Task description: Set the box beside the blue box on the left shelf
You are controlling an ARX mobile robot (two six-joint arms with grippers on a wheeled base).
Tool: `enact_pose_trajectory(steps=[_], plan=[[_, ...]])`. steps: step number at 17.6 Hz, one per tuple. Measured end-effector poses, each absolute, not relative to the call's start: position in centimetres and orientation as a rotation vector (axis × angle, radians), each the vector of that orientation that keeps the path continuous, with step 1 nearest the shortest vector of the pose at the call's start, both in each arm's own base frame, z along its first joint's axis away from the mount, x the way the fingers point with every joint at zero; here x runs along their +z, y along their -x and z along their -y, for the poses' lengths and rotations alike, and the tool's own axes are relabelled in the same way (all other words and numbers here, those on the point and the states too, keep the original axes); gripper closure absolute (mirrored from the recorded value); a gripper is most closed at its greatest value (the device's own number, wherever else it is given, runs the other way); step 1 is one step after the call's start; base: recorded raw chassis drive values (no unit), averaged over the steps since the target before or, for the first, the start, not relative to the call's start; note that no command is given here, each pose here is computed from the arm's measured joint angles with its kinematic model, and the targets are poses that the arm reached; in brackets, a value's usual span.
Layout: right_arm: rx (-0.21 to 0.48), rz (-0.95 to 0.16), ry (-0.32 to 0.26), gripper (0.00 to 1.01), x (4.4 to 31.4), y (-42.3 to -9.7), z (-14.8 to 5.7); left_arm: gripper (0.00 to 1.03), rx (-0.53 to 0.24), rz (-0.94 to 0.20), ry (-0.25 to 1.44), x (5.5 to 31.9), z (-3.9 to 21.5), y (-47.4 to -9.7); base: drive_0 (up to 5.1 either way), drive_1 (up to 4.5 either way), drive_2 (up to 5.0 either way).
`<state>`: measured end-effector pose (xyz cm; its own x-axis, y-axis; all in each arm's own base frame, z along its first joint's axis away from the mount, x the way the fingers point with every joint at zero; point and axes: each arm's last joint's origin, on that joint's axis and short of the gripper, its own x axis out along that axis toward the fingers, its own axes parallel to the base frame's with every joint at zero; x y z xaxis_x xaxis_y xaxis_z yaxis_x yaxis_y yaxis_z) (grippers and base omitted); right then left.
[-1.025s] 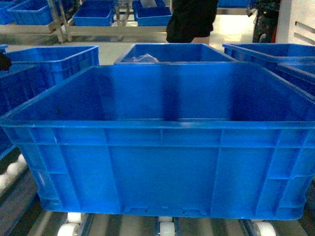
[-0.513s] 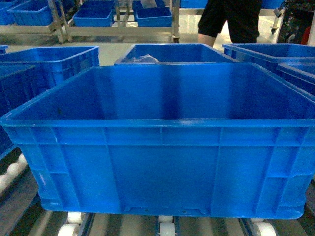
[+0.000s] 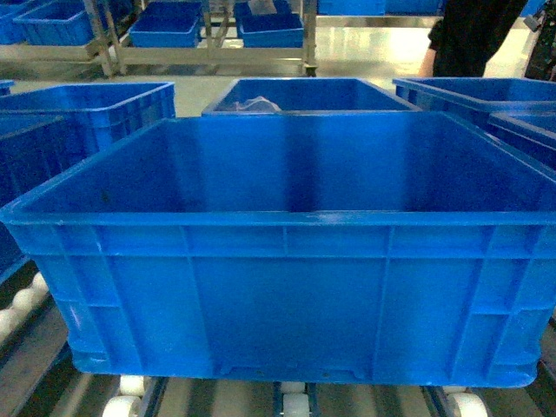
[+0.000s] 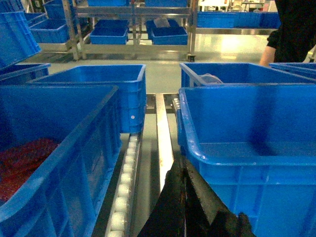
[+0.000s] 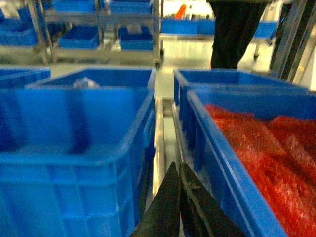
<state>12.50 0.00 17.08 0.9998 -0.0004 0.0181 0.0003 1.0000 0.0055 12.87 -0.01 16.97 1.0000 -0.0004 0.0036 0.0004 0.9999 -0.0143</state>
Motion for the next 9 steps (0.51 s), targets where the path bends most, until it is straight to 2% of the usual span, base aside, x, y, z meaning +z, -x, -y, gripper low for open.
enact_pose_trajectory(steps=[9], plan=[[0.000,0.014,-0.006,0.99,17.1,-11.2,0.0,1.01,-0.001,0.017,0.014,17.2,0.0,-11.4,0.0,0.00,0.0]])
